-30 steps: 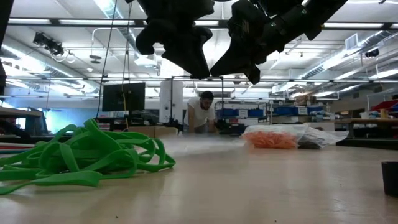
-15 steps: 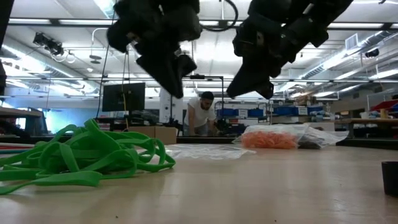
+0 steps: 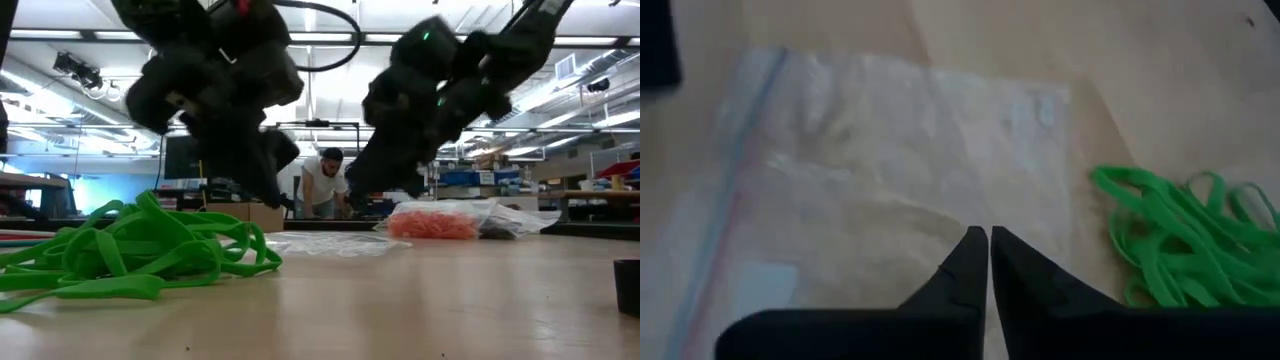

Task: Sort rubber bands
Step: Open the transparent zip bag

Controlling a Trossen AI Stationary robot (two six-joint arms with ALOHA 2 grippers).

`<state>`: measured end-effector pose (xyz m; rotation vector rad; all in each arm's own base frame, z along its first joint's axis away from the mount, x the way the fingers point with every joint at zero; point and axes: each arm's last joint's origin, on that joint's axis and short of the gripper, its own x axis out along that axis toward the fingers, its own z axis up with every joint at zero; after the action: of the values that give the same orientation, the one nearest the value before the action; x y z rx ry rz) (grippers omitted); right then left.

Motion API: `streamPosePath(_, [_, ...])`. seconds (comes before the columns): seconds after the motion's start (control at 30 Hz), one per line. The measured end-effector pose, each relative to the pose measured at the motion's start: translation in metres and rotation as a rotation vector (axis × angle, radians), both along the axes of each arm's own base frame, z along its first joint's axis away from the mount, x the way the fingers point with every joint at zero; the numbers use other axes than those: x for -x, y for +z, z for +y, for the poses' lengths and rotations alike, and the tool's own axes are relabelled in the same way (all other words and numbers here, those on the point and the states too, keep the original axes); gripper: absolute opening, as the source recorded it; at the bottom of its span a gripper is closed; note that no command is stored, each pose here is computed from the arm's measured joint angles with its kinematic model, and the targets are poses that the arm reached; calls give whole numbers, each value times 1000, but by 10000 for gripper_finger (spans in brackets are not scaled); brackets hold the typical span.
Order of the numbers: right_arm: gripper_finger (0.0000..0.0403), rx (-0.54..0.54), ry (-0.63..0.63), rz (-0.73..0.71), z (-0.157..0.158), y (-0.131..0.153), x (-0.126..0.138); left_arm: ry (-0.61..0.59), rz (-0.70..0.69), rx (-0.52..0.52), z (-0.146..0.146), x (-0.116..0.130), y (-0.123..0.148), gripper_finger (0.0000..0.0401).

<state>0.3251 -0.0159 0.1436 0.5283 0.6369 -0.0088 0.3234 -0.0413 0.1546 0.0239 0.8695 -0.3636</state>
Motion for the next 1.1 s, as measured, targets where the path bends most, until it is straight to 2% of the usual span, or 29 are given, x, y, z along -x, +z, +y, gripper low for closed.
streamPosePath(0.23, [146, -29, -52, -24, -21, -27, -16, -11, 3, 16, -8, 15, -20, 7])
streamPosePath(0.4, [144, -80, 15, -57, -25, -26, -26, 15, 0, 28, -6, 17, -38, 5])
streamPosePath(0.53, [144, -115, 36, -28, -25, -34, -28, 26, -30, 20, -6, 9, -46, 5])
streamPosePath(1.1, [124, -87, 23, 25, -25, -41, -26, 38, -54, 19, -4, 5, -49, 4])
